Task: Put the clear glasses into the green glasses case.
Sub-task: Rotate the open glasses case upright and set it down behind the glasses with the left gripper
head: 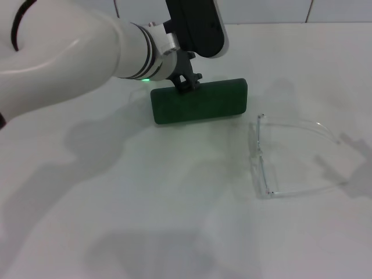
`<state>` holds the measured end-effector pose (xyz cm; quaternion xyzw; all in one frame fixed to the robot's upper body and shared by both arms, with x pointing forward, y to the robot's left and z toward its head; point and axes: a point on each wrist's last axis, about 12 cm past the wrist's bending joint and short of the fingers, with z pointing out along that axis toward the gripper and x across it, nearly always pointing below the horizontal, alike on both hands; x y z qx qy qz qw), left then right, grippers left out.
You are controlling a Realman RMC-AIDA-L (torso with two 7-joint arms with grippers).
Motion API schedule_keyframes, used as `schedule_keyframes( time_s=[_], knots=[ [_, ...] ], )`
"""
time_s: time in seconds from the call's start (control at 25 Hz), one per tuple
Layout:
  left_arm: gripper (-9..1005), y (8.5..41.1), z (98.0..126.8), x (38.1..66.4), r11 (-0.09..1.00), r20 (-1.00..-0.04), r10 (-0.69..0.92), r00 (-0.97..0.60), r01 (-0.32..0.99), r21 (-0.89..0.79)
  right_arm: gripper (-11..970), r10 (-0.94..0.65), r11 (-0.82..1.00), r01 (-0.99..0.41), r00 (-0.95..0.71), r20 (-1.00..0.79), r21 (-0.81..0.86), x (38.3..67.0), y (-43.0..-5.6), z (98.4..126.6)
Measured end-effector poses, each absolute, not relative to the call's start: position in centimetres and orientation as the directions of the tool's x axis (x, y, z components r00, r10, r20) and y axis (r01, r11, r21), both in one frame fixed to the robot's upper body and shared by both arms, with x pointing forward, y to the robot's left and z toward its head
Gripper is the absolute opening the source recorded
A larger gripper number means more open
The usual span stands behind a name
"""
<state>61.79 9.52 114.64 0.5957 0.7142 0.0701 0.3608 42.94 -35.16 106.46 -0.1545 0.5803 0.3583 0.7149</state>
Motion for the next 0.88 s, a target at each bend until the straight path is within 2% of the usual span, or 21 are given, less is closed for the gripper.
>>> schedule_keyframes(
  time_s=[0.44,0.88],
  knots=[
    [423,9.2,114.8,61.1,0.273,-0.429,0.902,-0.047,0.832,0.483,816,0.333,0.696,-0.691,0.070,-0.940,0.195,42.9,-35.2,106.5],
    [421,7.8,116.9,59.0,0.208,-0.426,0.905,-0.011,0.884,0.419,815,0.336,0.693,-0.694,0.071,-0.939,0.196,42.7,-35.2,106.5]
  ],
)
